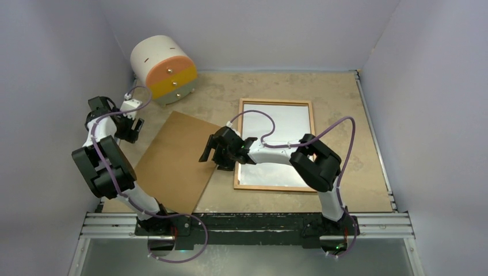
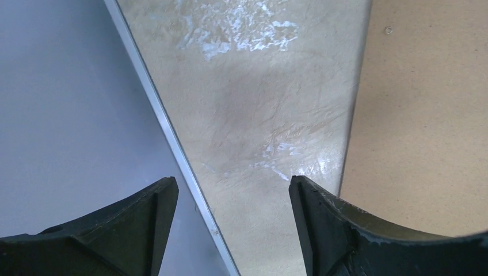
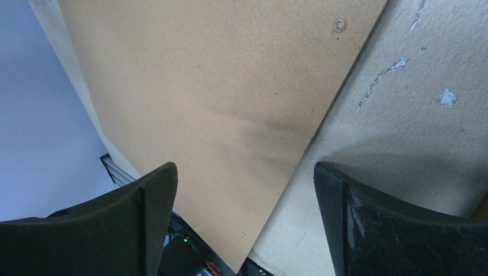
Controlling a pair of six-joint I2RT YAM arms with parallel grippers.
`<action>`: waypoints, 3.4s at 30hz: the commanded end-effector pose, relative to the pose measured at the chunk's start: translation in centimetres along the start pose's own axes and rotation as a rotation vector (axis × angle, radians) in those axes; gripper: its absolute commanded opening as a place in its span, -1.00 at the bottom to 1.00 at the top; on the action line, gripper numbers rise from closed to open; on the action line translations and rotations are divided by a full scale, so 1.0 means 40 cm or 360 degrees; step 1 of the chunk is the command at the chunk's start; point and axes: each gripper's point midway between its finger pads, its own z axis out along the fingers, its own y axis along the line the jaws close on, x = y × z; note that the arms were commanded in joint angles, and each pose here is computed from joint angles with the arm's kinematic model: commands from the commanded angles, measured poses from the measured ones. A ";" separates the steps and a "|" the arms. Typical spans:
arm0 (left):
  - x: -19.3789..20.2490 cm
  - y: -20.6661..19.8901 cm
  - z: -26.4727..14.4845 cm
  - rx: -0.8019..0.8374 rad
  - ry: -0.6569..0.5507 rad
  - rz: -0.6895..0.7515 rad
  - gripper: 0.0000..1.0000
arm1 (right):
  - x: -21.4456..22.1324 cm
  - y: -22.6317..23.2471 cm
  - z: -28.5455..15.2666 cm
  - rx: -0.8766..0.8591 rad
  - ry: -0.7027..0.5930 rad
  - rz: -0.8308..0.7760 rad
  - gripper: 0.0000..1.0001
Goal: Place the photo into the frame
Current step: Turn over the photo frame item at the center of the board.
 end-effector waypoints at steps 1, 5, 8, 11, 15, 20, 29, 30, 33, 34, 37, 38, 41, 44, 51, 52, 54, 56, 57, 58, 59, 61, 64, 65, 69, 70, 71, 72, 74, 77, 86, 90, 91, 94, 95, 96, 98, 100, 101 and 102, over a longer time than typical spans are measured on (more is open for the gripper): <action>0.019 0.006 0.009 -0.0046 0.0004 -0.0018 0.48 | 0.025 -0.072 0.011 0.0157 0.0047 0.0026 0.81; 0.084 -0.028 0.058 -0.0012 0.0088 -0.0007 0.48 | 0.020 -0.079 0.012 0.0175 0.0029 0.0044 0.82; 0.117 -0.060 0.085 0.0028 0.0129 0.0009 0.49 | 0.018 -0.090 0.014 0.0187 0.0006 0.0074 0.83; 0.141 -0.092 0.108 0.0048 0.0174 0.0038 0.49 | 0.017 -0.109 0.003 0.0216 -0.0020 0.0132 0.83; 0.156 -0.138 0.129 0.0078 0.0216 0.0089 0.49 | 0.018 -0.121 -0.022 0.0246 -0.0047 0.0168 0.84; 0.141 -0.222 0.132 0.0200 0.0227 0.0161 0.50 | 0.034 -0.112 -0.025 0.0267 -0.0030 0.0175 0.85; 0.154 -0.341 0.134 0.0477 0.0280 0.0198 0.49 | 0.053 -0.067 0.040 0.0114 0.0049 0.0266 0.84; 0.160 -0.345 0.136 0.0492 0.0293 0.0201 0.49 | 0.050 -0.050 0.044 0.0083 0.0048 0.0275 0.84; 0.172 -0.354 0.135 0.0522 0.0317 0.0216 0.49 | 0.030 0.018 0.031 -0.0084 0.0031 0.0335 0.82; 0.174 -0.356 0.135 0.0530 0.0319 0.0221 0.49 | 0.019 0.052 0.014 -0.0172 0.0015 0.0346 0.80; 0.172 -0.360 0.131 0.0551 0.0317 0.0230 0.49 | -0.022 0.168 -0.068 -0.0498 -0.0047 0.0352 0.75; 0.171 -0.363 0.130 0.0560 0.0318 0.0232 0.49 | -0.031 0.213 -0.104 -0.0639 -0.0054 0.0346 0.72; 0.160 -0.369 0.125 0.0583 0.0306 0.0243 0.49 | -0.044 0.330 -0.209 -0.1002 -0.0052 0.0283 0.63; 0.154 -0.381 0.118 0.0625 0.0293 0.0244 0.49 | -0.048 0.386 -0.264 -0.1199 -0.0056 0.0224 0.61; 0.145 -0.412 0.105 0.0736 0.0281 0.0226 0.48 | -0.038 0.420 -0.337 -0.1473 -0.0027 0.0228 0.52; 0.143 -0.415 0.102 0.0750 0.0278 0.0225 0.48 | -0.042 0.422 -0.341 -0.1466 -0.0049 0.0205 0.52; 0.136 -0.422 0.096 0.0786 0.0269 0.0219 0.49 | -0.056 0.420 -0.336 -0.1397 -0.0115 0.0175 0.52; 0.124 -0.428 0.088 0.0809 0.0251 0.0218 0.48 | -0.056 0.395 -0.309 -0.1252 -0.0121 0.0169 0.48; 0.116 -0.429 0.083 0.0818 0.0238 0.0217 0.48 | -0.056 0.382 -0.301 -0.1198 -0.0123 0.0175 0.45; 0.108 -0.429 0.079 0.0822 0.0221 0.0217 0.48 | -0.059 0.366 -0.294 -0.1147 -0.0137 0.0189 0.38; 0.101 -0.428 0.074 0.0824 0.0208 0.0216 0.48 | -0.064 0.352 -0.295 -0.1087 -0.0155 0.0204 0.28; 0.078 -0.423 0.064 0.0828 0.0174 0.0215 0.49 | -0.070 0.317 -0.286 -0.0933 -0.0189 0.0217 0.06; 0.016 -0.402 0.035 0.0805 0.0061 0.0228 0.55 | -0.080 0.247 -0.273 -0.0672 -0.0228 0.0260 -0.27; -0.013 -0.391 0.022 0.0793 0.0012 0.0240 0.60 | -0.085 0.233 -0.272 -0.0628 -0.0235 0.0270 -0.34; -0.150 -0.345 -0.064 0.0724 -0.0243 0.0299 0.86 | -0.118 0.198 -0.282 -0.0502 -0.0238 0.0306 -0.80; -0.191 -0.333 -0.095 0.0698 -0.0328 0.0326 0.89 | -0.132 0.200 -0.295 -0.0513 -0.0246 0.0311 -0.88; -0.228 -0.328 -0.130 0.0691 -0.0414 0.0355 0.92 | -0.156 0.206 -0.315 -0.0539 -0.0269 0.0315 -0.94; -0.271 -0.323 -0.172 0.0683 -0.0514 0.0391 0.93 | -0.180 0.210 -0.334 -0.0558 -0.0296 0.0323 -0.99; -0.346 -0.328 -0.261 0.0697 -0.0718 0.0485 0.95 | -0.234 0.225 -0.374 -0.0608 -0.0346 0.0326 -1.00; -0.432 -0.355 -0.405 0.0722 -0.1028 0.0679 0.97 | -0.313 0.243 -0.440 -0.0684 -0.0389 0.0344 -1.00; -0.445 -0.497 -0.644 0.0626 -0.1638 0.1368 1.00 | -0.479 0.218 -0.617 -0.0912 -0.0432 0.0560 -1.00; -0.439 -0.545 -0.654 0.0551 -0.1709 0.1568 1.00 | -0.503 0.222 -0.663 -0.0989 -0.0410 0.0630 -1.00; -0.438 -0.553 -0.646 0.0540 -0.1708 0.1601 1.00 | -0.505 0.224 -0.669 -0.1006 -0.0396 0.0650 -1.00; -0.445 -0.586 -0.643 0.0510 -0.1736 0.1723 1.00 | -0.504 0.238 -0.683 -0.1071 -0.0356 0.0679 -1.00; -0.449 -0.599 -0.642 0.0511 -0.1746 0.1759 0.98 | -0.503 0.241 -0.685 -0.1083 -0.0352 0.0673 -1.00; -0.453 -0.616 -0.645 0.0517 -0.1761 0.1798 0.97 | -0.503 0.245 -0.688 -0.1100 -0.0349 0.0670 -1.00; -0.463 -0.653 -0.649 0.0529 -0.1775 0.1883 0.94 | -0.502 0.245 -0.688 -0.1114 -0.0341 0.0686 -1.00; -0.464 -0.689 -0.646 0.0538 -0.1751 0.1983 0.91 | -0.500 0.245 -0.693 -0.1137 -0.0338 0.0711 -1.00; -0.463 -0.701 -0.640 0.0528 -0.1721 0.2025 0.89 | -0.500 0.245 -0.693 -0.1143 -0.0337 0.0725 -1.00; -0.462 -0.713 -0.634 0.0529 -0.1702 0.2060 0.86 | -0.502 0.244 -0.694 -0.1150 -0.0343 0.0731 -1.00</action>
